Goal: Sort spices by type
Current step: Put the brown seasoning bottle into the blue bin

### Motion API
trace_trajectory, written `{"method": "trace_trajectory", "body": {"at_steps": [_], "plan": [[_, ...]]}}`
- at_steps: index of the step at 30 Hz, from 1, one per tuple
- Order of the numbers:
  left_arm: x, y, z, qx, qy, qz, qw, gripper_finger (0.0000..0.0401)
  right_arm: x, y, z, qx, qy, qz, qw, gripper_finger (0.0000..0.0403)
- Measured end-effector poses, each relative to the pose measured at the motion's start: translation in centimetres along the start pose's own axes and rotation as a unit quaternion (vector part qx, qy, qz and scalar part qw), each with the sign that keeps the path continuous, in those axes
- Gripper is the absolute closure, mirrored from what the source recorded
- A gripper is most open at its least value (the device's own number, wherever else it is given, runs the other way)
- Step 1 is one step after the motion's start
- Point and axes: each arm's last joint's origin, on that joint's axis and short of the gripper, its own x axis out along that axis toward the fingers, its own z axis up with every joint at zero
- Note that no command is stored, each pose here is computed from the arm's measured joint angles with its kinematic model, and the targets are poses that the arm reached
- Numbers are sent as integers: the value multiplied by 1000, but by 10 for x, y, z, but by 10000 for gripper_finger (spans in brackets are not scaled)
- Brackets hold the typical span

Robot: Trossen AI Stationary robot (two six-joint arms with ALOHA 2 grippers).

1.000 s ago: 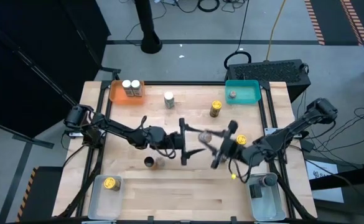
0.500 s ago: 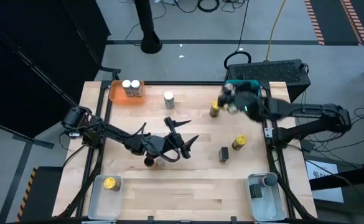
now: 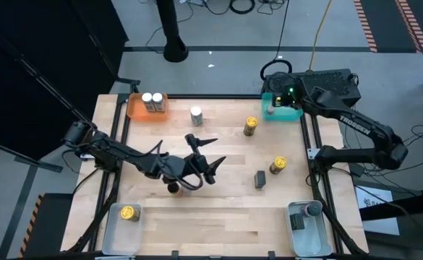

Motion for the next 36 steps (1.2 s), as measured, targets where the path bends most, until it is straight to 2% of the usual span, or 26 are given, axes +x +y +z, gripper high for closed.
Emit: {"method": "trace_trajectory", "body": {"at_steps": [7,11,15,20,24,26,30,33,36], "plan": [[-5,9,5,2,9,14,1000,59,19,3,-5,-24,33,-45,998,253],[-9,15,6,7,21,8,1000,59,19,15,-12,-47,-22,-62,997,253],[-13,20,6,4,33,2,999,59,15,19,-30,-38,-68,-32,996,253],[-22,27,0,-7,33,2,999,59,15,9,-76,0,-85,14,996,253],[-35,38,-8,-35,11,13,999,59,2,13,-110,52,-168,100,979,253],[-40,44,-11,-46,2,19,999,59,-2,15,-125,65,-212,113,969,253],[-49,55,-13,-62,-11,26,998,59,3,12,-142,66,-272,68,958,253],[-51,58,-14,-66,-13,30,997,59,8,14,-145,54,-291,33,955,253],[-50,59,-15,-63,-12,32,997,59,12,15,-145,57,-295,23,954,253]]}}
